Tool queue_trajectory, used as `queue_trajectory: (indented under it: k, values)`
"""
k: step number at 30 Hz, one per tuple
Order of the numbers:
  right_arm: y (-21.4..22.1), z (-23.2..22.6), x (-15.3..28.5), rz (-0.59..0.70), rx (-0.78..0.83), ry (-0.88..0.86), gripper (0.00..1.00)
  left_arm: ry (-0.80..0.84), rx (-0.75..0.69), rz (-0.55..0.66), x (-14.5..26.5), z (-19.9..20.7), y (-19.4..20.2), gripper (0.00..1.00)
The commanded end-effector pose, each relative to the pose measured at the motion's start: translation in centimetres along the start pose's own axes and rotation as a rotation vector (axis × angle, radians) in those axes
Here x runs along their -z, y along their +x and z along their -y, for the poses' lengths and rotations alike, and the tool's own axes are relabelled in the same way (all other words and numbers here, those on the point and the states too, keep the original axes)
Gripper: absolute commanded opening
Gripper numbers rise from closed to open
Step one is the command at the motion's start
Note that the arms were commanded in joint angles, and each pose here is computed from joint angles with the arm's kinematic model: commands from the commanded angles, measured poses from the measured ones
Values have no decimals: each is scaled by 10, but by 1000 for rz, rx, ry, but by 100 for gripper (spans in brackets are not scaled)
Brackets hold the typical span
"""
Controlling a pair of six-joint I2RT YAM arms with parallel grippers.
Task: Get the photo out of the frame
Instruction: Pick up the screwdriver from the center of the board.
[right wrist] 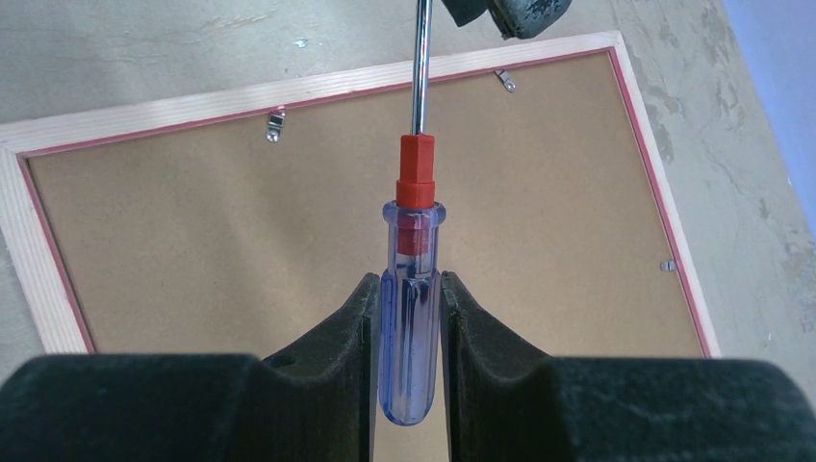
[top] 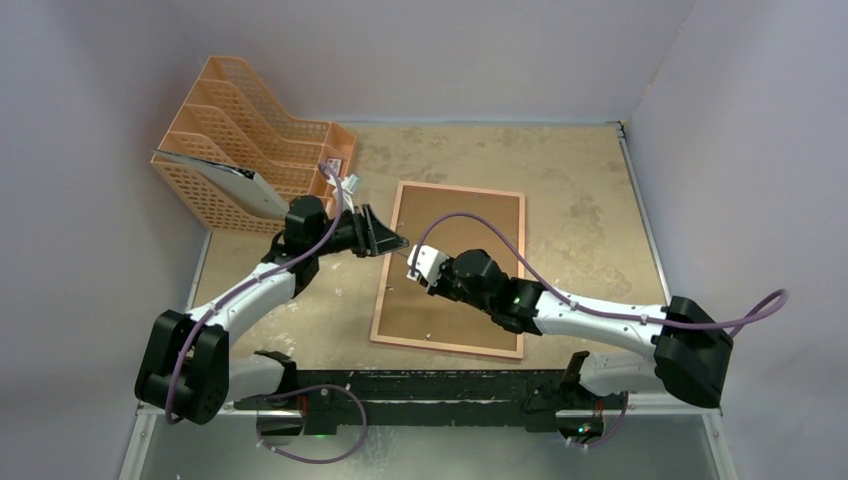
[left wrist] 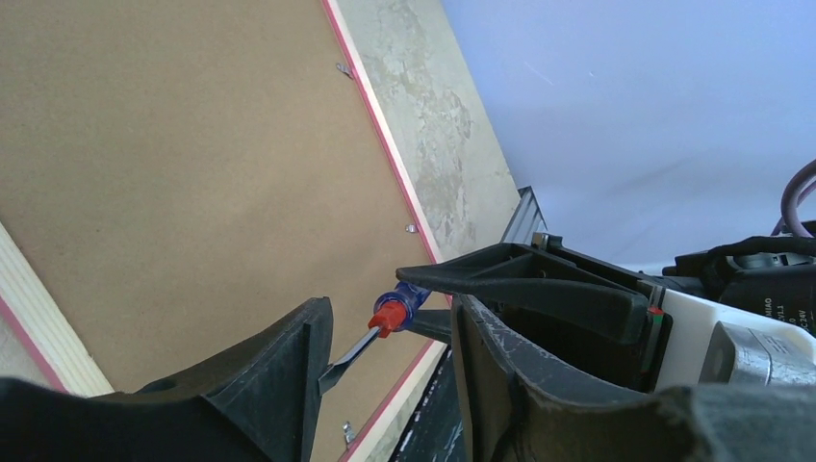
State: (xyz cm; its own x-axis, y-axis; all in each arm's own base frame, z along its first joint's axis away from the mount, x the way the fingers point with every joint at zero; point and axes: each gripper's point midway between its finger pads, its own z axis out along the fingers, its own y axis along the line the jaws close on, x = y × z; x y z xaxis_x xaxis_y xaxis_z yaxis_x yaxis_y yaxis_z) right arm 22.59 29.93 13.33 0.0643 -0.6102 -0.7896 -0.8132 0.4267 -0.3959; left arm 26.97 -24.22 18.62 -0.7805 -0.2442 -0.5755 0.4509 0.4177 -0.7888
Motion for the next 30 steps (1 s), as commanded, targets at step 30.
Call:
queue_trajectory:
  k: [30]
  values:
    - [-8,7,-1,49,-50,58,0,13,-1,-11,-1,-6,6,12]
